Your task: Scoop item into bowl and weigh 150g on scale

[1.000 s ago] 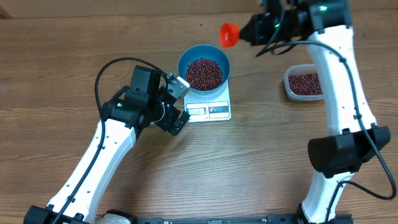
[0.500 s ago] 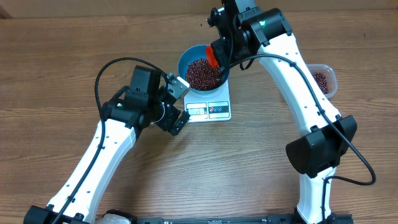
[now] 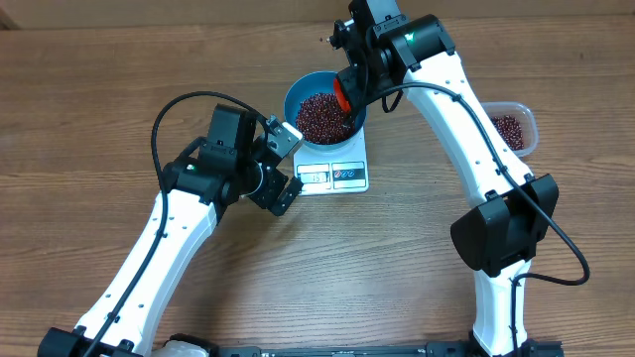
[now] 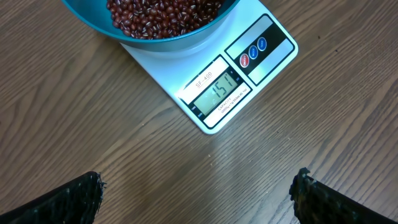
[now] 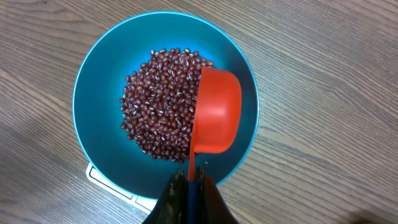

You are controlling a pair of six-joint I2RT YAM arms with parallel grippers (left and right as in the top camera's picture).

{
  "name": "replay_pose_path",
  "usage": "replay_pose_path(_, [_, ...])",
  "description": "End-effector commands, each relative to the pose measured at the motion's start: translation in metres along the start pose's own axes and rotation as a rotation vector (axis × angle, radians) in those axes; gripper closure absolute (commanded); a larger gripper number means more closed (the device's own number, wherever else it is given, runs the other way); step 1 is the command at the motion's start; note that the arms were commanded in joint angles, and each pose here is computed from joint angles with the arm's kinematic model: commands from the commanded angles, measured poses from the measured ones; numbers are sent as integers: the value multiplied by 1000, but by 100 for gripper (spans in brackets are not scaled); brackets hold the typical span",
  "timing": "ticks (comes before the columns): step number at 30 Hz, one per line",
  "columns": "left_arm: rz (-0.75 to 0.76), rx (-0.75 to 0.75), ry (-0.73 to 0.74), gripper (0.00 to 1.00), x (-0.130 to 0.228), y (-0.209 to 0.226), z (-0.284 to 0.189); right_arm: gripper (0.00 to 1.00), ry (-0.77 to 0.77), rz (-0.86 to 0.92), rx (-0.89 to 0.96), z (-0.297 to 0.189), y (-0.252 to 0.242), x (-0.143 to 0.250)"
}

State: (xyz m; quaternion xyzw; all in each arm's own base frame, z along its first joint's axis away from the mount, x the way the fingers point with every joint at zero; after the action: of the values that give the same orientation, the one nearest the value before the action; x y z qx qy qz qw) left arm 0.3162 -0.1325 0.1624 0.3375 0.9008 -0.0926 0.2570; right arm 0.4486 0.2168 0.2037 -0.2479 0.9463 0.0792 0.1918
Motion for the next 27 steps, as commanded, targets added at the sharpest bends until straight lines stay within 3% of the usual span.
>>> replay_pose_path(1, [-10,-5,-20,0,-2,1,-6,96,24,-6,0,12,0,3])
replay_pose_path(27, [-10,-6,-20,0,-2,1,-6,96,56,-4,-38,40,4,5])
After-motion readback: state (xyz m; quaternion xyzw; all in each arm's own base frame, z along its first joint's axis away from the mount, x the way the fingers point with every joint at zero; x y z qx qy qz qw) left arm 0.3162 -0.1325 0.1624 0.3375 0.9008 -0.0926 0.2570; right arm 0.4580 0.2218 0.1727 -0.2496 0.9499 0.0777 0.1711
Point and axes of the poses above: each gripper's point midway between its finger pads, its own z axis out along the fingers, its own y axis along the line the jaws close on, x = y × z, the point moved 2 cm from there along -z, back along the fingers, and after that the axes turned 1 degree about z, right-handed, at the moved point
